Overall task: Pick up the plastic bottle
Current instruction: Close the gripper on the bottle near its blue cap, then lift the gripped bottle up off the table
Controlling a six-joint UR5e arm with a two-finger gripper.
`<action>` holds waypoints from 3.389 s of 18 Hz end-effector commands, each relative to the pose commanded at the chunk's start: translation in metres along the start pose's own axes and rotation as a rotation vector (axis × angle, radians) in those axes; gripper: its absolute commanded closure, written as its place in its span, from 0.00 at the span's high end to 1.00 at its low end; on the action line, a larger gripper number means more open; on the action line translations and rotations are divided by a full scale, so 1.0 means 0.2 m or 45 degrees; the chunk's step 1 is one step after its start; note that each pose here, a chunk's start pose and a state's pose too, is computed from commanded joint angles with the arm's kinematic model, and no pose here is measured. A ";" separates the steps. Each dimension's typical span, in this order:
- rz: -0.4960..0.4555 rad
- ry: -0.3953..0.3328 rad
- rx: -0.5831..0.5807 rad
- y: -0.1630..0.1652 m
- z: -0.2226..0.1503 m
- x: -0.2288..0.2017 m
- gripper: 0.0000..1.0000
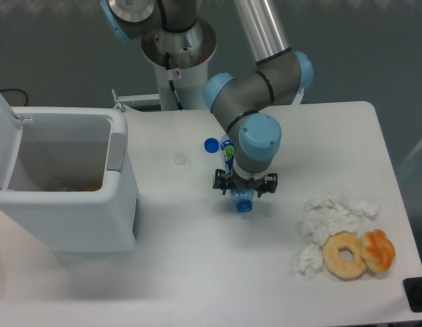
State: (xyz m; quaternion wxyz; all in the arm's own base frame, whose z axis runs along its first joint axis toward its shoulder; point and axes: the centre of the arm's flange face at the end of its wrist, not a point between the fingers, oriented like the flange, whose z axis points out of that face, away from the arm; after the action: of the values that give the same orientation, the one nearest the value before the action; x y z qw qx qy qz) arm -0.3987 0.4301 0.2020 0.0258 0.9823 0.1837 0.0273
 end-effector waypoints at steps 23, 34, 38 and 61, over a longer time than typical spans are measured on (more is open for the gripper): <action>0.016 -0.027 0.038 -0.03 -0.09 -0.02 0.72; 0.074 -0.138 0.229 -0.19 -0.55 0.04 0.71; 0.094 -0.139 0.252 -0.20 -0.59 0.09 0.64; 0.376 -0.046 0.713 -0.31 -1.24 0.24 0.63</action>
State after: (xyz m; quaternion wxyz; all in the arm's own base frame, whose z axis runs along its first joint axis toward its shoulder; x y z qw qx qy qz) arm -0.3926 0.5155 0.4480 -0.2467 0.9675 0.0391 -0.0383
